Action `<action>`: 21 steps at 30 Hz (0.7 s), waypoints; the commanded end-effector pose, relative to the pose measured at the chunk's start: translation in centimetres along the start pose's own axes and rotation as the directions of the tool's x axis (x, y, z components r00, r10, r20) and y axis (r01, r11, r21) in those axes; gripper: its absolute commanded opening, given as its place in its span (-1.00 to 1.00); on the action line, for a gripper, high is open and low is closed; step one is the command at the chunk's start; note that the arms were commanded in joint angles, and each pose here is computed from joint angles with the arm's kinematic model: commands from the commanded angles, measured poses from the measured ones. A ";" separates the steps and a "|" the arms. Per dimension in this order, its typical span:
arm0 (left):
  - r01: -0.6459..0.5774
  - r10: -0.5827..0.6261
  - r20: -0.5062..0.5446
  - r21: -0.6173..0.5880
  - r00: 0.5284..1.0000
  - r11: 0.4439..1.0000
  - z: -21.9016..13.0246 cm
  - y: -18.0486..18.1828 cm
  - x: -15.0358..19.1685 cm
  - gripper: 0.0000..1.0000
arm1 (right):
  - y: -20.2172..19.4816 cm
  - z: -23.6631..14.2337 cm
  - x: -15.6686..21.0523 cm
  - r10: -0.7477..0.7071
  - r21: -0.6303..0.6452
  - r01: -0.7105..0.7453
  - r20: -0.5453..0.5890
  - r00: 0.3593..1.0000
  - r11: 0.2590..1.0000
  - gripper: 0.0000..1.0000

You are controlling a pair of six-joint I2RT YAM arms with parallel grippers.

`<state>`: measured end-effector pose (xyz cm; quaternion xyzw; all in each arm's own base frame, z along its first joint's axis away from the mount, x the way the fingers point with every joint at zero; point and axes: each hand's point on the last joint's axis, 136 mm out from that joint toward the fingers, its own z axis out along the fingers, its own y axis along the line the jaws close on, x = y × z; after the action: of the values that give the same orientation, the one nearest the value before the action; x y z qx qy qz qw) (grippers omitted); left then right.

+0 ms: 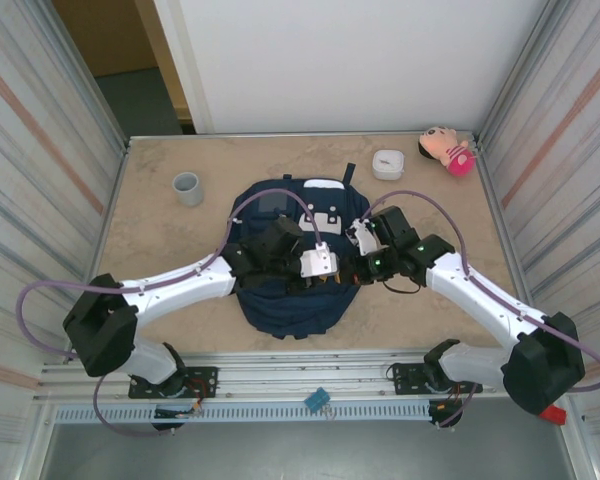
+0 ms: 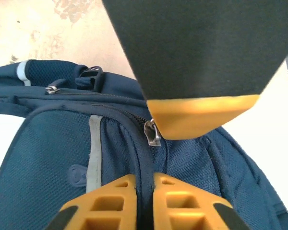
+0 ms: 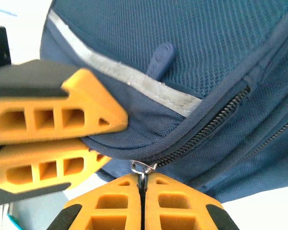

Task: Pack books, pencil case, and school supplies into a backpack

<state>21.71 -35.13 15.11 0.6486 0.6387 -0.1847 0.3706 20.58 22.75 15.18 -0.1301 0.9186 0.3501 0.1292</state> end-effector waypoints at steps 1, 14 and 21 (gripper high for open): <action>-0.033 0.033 -0.004 -0.030 0.999 0.999 -0.7 0.4 -0.4 -0.95 | -0.7 -1.3 -1.3 0.014 0.013 -0.014 0.052 0.999 1.000 -1.00; -0.127 0.108 0.205 0.080 0.973 0.989 -4.1 -3.0 -3.6 -0.97 | -8.5 -1.8 -7.2 0.188 0.186 -0.234 0.234 0.954 0.954 -1.00; -0.069 0.069 0.117 -0.002 0.991 0.998 -4.5 -0.7 -1.2 -0.98 | -8.6 -2.6 -8.1 0.154 0.178 -0.201 0.247 0.957 0.963 -1.00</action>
<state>22.07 -34.11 16.97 0.6473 0.6123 -0.1806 0.4165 25.62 20.38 14.64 -0.0485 0.9213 0.3651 0.1249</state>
